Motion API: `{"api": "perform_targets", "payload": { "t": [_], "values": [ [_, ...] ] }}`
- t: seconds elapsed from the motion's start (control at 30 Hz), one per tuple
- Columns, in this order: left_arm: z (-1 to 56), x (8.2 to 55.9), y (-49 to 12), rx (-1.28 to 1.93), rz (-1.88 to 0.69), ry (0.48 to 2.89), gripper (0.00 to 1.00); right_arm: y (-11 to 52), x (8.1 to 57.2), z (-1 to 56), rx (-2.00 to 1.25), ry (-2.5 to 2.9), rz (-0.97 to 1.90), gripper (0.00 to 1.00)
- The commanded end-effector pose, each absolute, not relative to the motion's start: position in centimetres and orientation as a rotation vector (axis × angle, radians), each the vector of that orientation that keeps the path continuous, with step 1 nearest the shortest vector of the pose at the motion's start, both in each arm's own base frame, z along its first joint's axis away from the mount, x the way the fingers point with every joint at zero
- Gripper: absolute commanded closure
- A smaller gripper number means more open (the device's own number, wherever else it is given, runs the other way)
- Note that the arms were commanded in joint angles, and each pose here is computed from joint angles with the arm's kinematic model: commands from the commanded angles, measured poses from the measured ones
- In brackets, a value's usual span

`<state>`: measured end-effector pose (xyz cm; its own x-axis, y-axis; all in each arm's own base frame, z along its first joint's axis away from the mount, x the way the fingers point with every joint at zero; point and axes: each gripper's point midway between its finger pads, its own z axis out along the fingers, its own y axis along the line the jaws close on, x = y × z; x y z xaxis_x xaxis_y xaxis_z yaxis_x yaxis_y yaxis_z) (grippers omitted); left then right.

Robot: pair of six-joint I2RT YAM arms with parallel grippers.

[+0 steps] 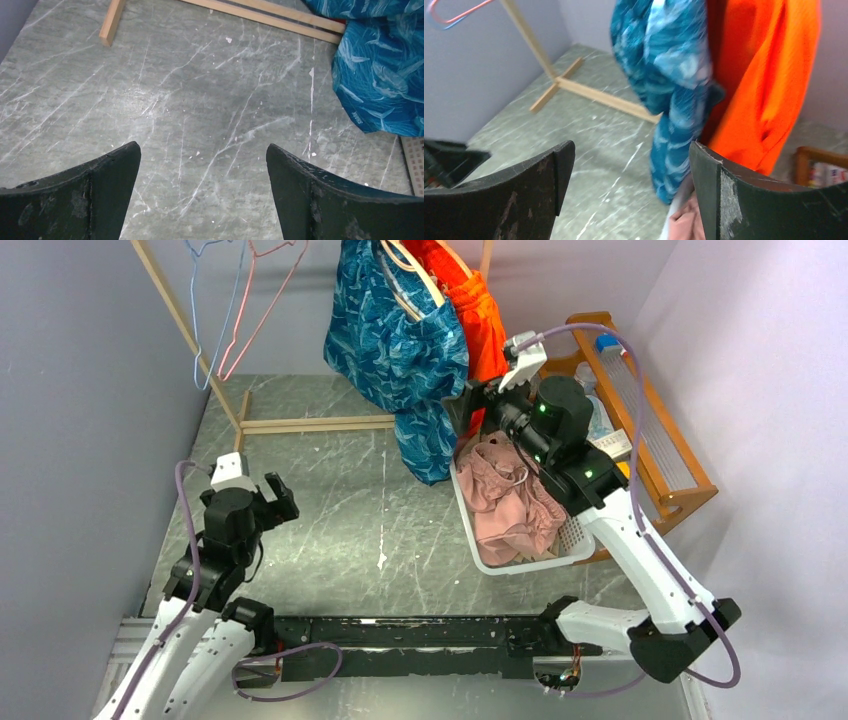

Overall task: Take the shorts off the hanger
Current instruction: Pick up the hanger from the clothes rod.

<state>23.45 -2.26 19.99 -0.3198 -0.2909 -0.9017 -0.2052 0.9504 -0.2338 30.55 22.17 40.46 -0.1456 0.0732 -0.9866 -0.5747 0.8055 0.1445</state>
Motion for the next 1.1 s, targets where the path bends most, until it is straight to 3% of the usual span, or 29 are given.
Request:
{"api": "perform_targets", "payload": {
  "t": [0.0, 0.17, 0.4, 0.73, 1.07],
  "values": [
    [21.3, 24.0, -2.8, -0.331, -0.114, 1.906, 0.01, 20.6, 33.7, 42.2, -0.384, 1.620, 0.377, 0.12],
    [22.9, 23.0, -0.7, -0.409, -0.021, 1.875, 0.01, 22.8, 36.2, 43.9, -0.437, 1.650, 0.385, 0.12],
    [24.0, 22.9, -1.3, -0.369, -0.106, 1.760, 0.01, 22.9, 38.8, 44.9, -0.405, 1.618, 0.316, 0.16],
    [22.2, 24.0, -1.9, -0.348, -0.066, 1.871, 0.01, 26.2, 40.7, 44.5, -0.520, 1.585, 0.402, 0.34],
    [21.4, 25.0, -2.6, -0.315, -0.069, 1.898, 0.01, 27.5, 43.4, 44.3, -0.587, 1.616, 0.388, 0.37]
  ]
}}
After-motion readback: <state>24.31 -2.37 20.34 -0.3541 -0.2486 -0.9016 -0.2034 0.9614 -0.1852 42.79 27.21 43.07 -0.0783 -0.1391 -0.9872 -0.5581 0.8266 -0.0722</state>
